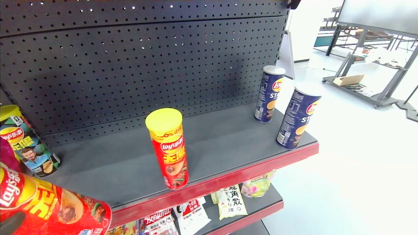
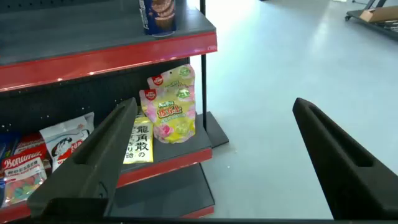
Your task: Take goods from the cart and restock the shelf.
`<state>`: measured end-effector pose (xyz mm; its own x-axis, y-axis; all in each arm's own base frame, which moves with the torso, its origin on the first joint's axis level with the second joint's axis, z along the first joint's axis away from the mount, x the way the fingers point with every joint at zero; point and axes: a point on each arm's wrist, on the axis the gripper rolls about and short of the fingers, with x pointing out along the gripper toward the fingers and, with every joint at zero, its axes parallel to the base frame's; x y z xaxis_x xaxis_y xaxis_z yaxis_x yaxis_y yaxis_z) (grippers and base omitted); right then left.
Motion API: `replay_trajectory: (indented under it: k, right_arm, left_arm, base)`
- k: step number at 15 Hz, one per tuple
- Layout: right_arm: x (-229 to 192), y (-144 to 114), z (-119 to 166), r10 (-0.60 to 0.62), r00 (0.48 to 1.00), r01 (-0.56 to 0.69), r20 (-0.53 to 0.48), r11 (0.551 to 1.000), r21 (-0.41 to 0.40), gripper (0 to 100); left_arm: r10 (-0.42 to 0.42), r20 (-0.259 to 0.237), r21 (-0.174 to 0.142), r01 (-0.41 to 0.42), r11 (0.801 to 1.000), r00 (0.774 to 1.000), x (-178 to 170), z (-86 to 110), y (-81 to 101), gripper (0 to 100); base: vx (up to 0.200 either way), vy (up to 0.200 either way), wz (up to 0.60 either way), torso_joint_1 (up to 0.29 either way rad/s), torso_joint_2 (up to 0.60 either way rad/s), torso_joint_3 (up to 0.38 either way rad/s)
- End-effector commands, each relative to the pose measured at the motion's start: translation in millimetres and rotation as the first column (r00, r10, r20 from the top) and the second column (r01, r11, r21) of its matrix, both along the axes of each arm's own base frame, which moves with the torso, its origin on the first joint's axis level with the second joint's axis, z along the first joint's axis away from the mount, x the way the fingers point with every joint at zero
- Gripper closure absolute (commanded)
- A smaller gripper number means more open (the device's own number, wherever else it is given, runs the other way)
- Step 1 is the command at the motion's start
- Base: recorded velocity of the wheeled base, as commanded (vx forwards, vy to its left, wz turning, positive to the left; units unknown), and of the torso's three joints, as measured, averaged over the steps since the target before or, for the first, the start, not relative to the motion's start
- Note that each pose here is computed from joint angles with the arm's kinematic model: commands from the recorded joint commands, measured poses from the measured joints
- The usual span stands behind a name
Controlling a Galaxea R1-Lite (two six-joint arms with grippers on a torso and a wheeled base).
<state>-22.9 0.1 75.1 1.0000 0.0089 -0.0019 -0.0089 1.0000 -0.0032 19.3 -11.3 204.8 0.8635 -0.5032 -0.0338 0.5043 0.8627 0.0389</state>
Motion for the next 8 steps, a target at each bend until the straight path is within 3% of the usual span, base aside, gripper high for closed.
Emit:
replay_trajectory:
  k: [1, 4, 6, 8]
  right_arm:
    - [0.1, 0.0, 0.0, 0.0, 1.0, 0.0, -0.001, 1.0, 0.0, 0]
    - [0.1, 0.0, 0.0, -0.001, 1.0, 0.001, -0.001, 1.0, 0.005, 0]
    - [0.1, 0.0, 0.0, -0.001, 1.0, 0.001, -0.001, 1.0, 0.006, 0]
    - [0.1, 0.0, 0.0, -0.001, 1.0, 0.001, -0.001, 1.0, 0.006, 0]
  left_arm:
    - [-0.013, -0.061, -0.007, 0.013, 1.0, 0.998, 24.5, 4.9, 2.5, 100]
    - [0.054, -0.076, 0.007, -0.053, 0.999, 0.996, 62.3, 20.0, 8.5, 100]
    - [0.061, -0.105, 0.018, -0.059, 0.998, 0.993, 81.8, 19.8, 10.5, 100]
    - [0.04, -0.149, 0.056, -0.032, 0.998, 0.988, 116.4, 12.7, 13.0, 100]
  base:
    - [0.0, 0.0, 0.0, 0.0, 0.0, 0.0]
    - [0.0, 0.0, 0.0, 0.0, 0.0, 0.0]
    - [0.0, 0.0, 0.0, 0.0, 0.0, 0.0]
    - [0.0, 0.0, 0.0, 0.0, 0.0, 0.0]
